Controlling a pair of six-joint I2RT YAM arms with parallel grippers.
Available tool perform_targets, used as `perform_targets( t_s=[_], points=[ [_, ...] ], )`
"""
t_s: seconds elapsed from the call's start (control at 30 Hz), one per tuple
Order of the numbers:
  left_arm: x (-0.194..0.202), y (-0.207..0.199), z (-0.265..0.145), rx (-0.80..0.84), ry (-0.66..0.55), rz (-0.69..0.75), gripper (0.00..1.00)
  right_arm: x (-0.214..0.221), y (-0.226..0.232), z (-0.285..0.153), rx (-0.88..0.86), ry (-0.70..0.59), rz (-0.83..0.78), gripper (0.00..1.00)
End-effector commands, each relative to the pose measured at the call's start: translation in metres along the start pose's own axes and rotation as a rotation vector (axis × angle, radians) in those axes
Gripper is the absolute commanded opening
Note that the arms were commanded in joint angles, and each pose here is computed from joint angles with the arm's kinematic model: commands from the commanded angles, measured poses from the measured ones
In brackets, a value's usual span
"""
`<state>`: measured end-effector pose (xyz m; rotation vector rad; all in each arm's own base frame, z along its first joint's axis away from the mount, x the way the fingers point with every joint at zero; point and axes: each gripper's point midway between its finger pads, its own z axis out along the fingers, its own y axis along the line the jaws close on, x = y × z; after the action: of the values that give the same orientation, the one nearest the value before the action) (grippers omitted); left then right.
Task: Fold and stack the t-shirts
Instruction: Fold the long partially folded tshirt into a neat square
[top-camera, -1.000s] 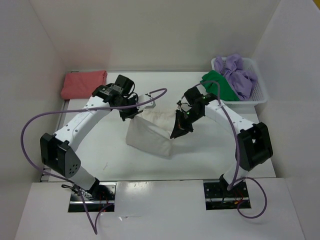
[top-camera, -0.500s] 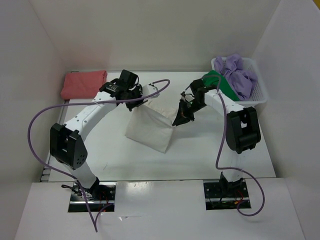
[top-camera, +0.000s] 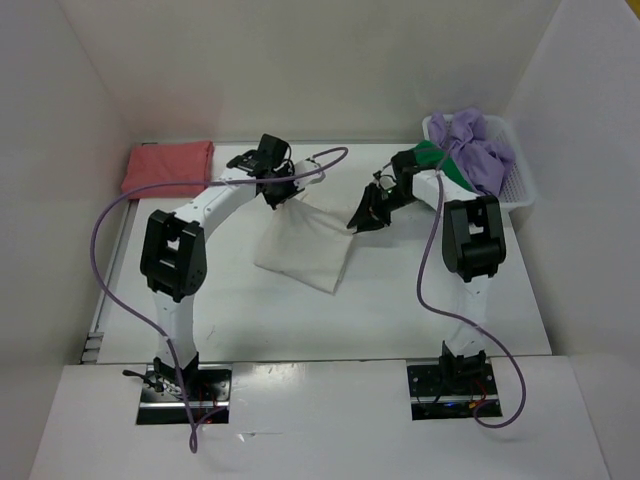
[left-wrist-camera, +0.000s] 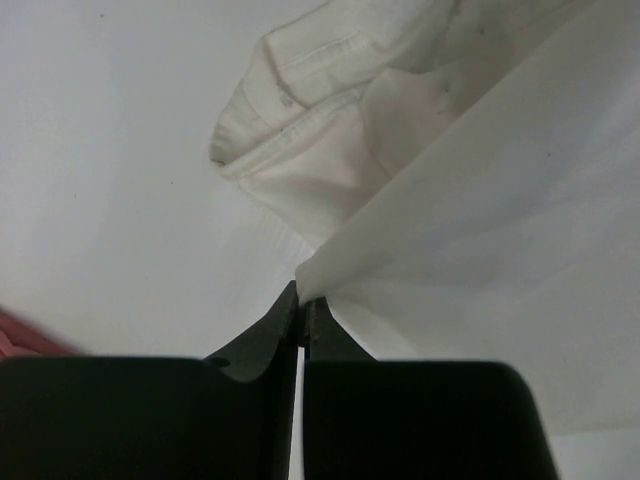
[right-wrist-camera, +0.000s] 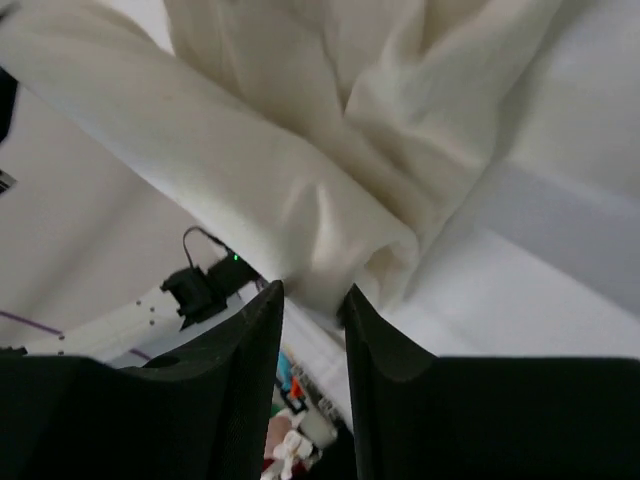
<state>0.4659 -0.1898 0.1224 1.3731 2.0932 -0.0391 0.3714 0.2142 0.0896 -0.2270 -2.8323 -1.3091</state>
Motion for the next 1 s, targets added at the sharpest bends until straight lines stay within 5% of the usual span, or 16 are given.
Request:
perform_targets(
  t_s=[0.0, 0.3, 0.33, 0.43, 0.53, 0.73, 0.97],
  points=[
    [-0.013, 0.023, 0.012, -0.06, -0.047, -0.068, 0.01, -0.058, 0.015, -0.013, -0.064, -0.153, -0.065, 0.38],
    [0.013, 0.052, 0.046, -0.15, -0.008, -0.192, 0.13, -0.101, 0.06, -0.063, 0.047, -0.495, -0.238, 0.43],
    [0.015, 0.059, 0.042, -0.172, -0.007, -0.223, 0.13, -0.097, 0.066, -0.065, 0.06, -0.516, -0.254, 0.37],
    [0.016, 0.071, 0.04, -0.196, -0.022, -0.289, 0.13, -0.074, 0.072, -0.046, 0.117, -0.496, -0.287, 0.13],
    [0.01, 0.069, 0.039, -0.177, -0.04, -0.306, 0.15, -0.053, 0.054, -0.003, 0.17, -0.383, -0.276, 0.0],
    [0.019, 0.069, 0.046, -0.187, -0.01, -0.319, 0.3, -0.071, 0.026, 0.043, 0.246, -0.332, -0.222, 0.0],
    [0.05, 0.093, 0.049, -0.251, 0.042, -0.422, 0.33, -0.114, 0.002, 0.045, 0.353, -0.41, -0.165, 0.0]
  ],
)
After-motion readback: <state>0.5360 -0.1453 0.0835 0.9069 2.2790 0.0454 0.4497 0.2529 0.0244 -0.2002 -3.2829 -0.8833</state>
